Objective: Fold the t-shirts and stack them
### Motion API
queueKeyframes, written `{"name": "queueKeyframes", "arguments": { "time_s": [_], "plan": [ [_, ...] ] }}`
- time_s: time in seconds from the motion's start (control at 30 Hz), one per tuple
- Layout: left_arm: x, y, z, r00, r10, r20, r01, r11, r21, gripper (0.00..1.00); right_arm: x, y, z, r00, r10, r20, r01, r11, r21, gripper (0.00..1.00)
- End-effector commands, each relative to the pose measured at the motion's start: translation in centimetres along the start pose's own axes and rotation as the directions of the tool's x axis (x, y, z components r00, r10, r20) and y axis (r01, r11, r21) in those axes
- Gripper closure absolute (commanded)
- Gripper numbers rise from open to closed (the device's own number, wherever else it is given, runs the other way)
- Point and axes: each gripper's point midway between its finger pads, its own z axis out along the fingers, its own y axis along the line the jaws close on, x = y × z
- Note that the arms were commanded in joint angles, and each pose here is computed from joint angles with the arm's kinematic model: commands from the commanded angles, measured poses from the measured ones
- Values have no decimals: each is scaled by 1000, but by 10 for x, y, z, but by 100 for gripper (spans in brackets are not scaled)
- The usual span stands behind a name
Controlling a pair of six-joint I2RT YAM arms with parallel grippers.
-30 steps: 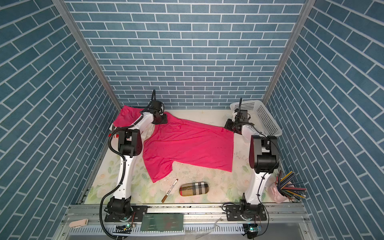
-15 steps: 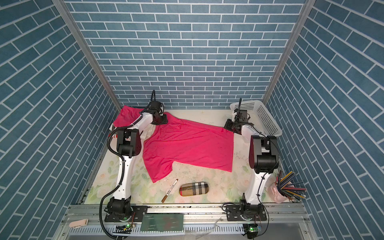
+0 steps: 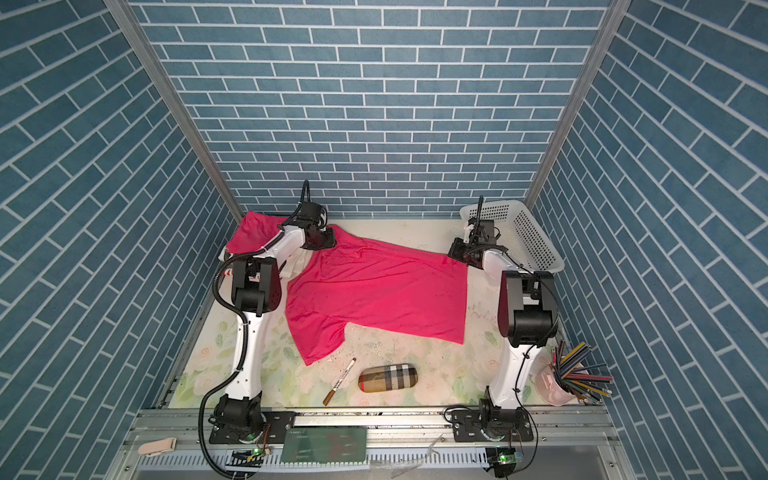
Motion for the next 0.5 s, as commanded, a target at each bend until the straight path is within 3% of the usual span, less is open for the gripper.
{"name": "queueKeyframes", "arguments": {
  "time_s": [0.0,0.17,0.33,0.47],
  "plan": [
    [-23,-11,-32,998,5,66,-6,1000,13,61,-2,9,-4,1000,-11,6,11,1000,-26,100],
    [-23,-6,-35,998,0,62,1,1000,-19,64,-3,10,-5,1000,-10,8,10,999,-30,100],
    [-21,-5,-33,998,0,62,1,1000,-18,73,-4,10,-6,1000,-14,11,14,1000,-28,100],
    [-14,-1,-23,999,2,37,0,999,-35,72,-4,11,-7,1000,-12,12,12,999,-31,100]
  ]
}}
